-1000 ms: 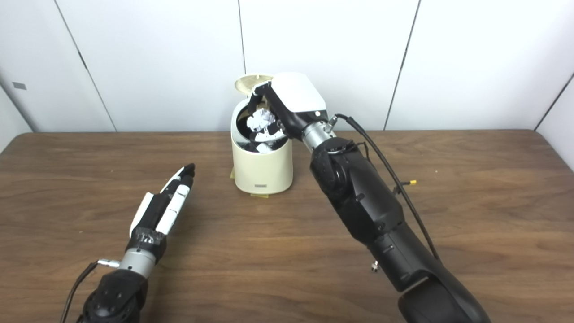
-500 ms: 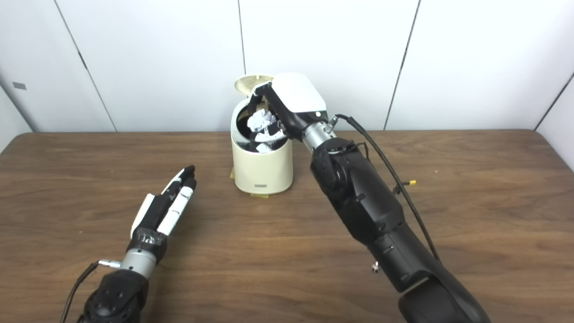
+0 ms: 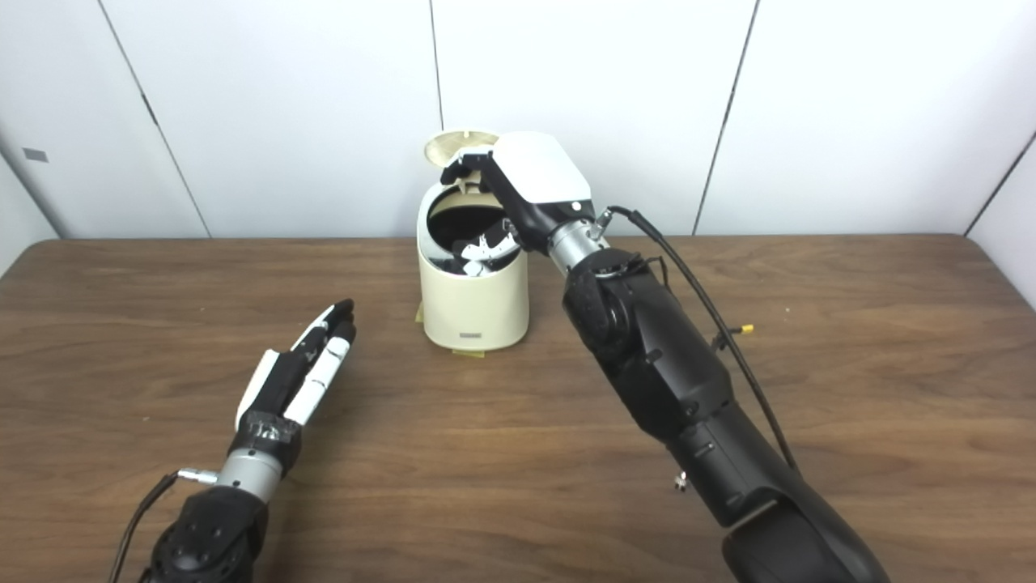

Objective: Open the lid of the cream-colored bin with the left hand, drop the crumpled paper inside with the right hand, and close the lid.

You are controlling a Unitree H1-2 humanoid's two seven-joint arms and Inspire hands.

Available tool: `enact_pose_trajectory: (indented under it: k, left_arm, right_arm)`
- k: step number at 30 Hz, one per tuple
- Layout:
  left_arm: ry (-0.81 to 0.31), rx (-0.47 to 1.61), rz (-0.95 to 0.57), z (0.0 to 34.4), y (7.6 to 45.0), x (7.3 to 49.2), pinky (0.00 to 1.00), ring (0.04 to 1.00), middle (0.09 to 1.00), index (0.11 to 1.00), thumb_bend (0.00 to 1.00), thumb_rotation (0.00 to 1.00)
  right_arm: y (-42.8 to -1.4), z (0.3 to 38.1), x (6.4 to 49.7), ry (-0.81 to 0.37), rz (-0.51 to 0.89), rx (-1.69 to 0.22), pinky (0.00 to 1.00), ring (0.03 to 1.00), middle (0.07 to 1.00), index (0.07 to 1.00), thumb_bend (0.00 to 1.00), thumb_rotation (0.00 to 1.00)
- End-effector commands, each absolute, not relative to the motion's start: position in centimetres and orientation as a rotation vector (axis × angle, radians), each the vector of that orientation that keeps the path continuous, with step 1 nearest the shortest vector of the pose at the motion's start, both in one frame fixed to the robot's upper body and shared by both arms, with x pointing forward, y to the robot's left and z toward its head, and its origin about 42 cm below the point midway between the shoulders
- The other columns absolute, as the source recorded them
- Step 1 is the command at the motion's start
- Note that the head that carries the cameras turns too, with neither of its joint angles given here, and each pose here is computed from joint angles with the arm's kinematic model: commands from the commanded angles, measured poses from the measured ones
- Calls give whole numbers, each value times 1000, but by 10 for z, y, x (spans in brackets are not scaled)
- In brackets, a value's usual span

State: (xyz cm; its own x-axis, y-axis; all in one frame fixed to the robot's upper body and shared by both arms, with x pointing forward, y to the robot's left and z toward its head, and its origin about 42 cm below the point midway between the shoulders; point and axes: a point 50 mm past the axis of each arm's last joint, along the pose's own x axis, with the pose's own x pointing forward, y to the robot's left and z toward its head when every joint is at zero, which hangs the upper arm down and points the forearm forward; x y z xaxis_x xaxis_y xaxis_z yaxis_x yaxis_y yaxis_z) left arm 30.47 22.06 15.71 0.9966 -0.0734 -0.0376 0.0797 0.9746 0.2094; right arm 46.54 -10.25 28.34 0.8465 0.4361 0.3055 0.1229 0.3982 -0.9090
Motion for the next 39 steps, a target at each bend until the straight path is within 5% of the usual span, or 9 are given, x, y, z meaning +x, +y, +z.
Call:
enact_pose_trajectory:
  k: [1,8,10,12,19,30,39]
  left_arm:
    - [-64,203,-75,177,217,313,1000,998,964,977,571,826]
    - [-64,208,-72,178,216,314,1000,1000,963,976,584,827]
    - [-65,204,-71,178,216,314,1000,1000,962,976,581,827]
    - [-65,204,-70,178,216,313,1000,1000,962,976,574,825]
    - [-66,214,-69,177,215,313,1000,1000,964,978,566,836]
    - [-62,182,-70,175,210,321,1000,1000,971,983,547,818]
    - [-70,142,-51,184,215,343,1000,987,963,985,484,840]
  right_arm:
    - [-102,311,468,-641,181,-1161,543,592,706,649,961,161]
    - [-102,312,467,-643,176,-1150,484,563,662,621,942,124]
    - [-102,312,466,-654,181,-1101,467,528,589,543,688,95]
    - [-103,313,464,-677,184,-1044,401,425,507,522,540,15]
    - [-103,315,458,-751,164,-1021,306,389,500,492,497,0]
    - [-123,321,445,-793,81,-896,349,385,507,501,498,0]
    - [-170,299,422,-696,-84,-742,326,387,497,517,497,0]
